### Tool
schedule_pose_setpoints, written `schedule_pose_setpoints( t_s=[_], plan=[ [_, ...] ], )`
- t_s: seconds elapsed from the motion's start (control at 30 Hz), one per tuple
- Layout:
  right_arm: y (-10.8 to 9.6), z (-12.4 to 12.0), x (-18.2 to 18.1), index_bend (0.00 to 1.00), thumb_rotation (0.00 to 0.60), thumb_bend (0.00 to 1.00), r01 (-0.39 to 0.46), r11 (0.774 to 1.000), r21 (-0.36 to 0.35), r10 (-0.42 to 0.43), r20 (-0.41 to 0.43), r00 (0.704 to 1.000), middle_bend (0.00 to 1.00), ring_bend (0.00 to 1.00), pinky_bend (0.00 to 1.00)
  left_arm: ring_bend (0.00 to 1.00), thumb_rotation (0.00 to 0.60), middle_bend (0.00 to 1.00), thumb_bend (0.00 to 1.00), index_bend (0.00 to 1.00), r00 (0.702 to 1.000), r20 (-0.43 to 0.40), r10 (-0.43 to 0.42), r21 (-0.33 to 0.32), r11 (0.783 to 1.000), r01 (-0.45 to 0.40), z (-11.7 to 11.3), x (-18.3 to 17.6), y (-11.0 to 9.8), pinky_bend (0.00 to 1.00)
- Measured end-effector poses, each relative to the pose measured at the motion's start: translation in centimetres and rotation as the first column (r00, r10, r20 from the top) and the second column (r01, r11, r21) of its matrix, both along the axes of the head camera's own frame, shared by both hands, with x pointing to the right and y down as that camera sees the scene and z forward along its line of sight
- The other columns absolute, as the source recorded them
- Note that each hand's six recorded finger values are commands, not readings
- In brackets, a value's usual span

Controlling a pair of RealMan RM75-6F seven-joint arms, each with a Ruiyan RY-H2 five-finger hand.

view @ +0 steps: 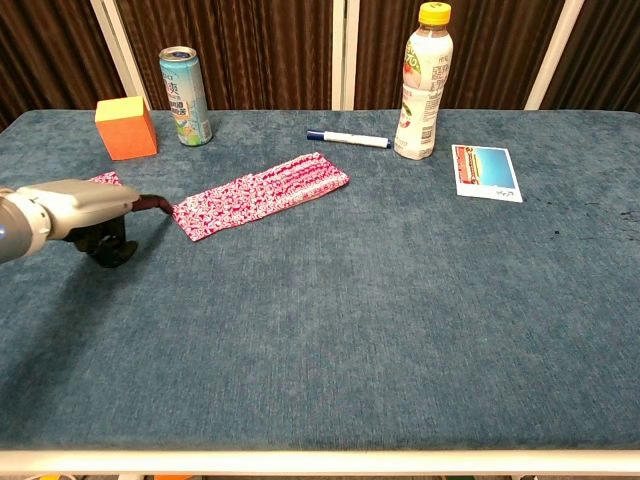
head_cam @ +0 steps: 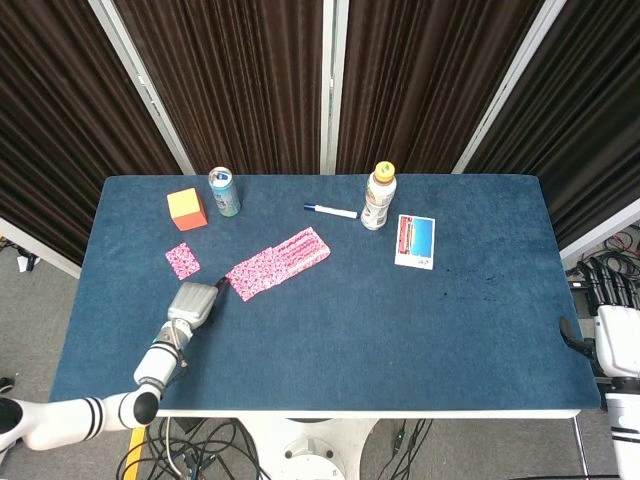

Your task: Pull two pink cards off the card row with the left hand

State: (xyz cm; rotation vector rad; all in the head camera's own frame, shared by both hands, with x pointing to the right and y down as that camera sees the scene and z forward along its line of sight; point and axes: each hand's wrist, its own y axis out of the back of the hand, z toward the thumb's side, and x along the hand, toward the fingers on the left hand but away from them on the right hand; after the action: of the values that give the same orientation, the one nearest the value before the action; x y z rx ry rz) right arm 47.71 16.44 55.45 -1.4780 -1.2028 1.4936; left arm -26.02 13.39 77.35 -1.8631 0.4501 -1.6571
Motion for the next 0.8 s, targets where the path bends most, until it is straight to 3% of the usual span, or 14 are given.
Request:
schedule_pose_setpoints(
  t_s=[0.23, 0.8],
  plan=[
    [0.2, 0.0, 0.7, 0.00, 0.600, 0.30, -0.012, 1.000, -0.002, 0.012, 0.001, 1.000, 0.00, 0.00, 0.00, 0.93, 0.600, 0.92, 0.59, 0.10, 1.000, -0.016, 0.011, 0.070, 0.998, -0.010, -0.2, 1.3, -0.3, 0.95],
    [0.2, -0.1, 1.0, 0.00, 0.600, 0.30, -0.016, 1.000, 0.001, 0.016, 0.003, 1.000, 0.00, 0.00, 0.00, 0.93, 0.600, 0.92, 0.59, 0.13, 0.995, 0.010, 0.101, -0.011, 0.995, -0.101, 1.0, 2.5, 1.9, 0.95]
  ],
)
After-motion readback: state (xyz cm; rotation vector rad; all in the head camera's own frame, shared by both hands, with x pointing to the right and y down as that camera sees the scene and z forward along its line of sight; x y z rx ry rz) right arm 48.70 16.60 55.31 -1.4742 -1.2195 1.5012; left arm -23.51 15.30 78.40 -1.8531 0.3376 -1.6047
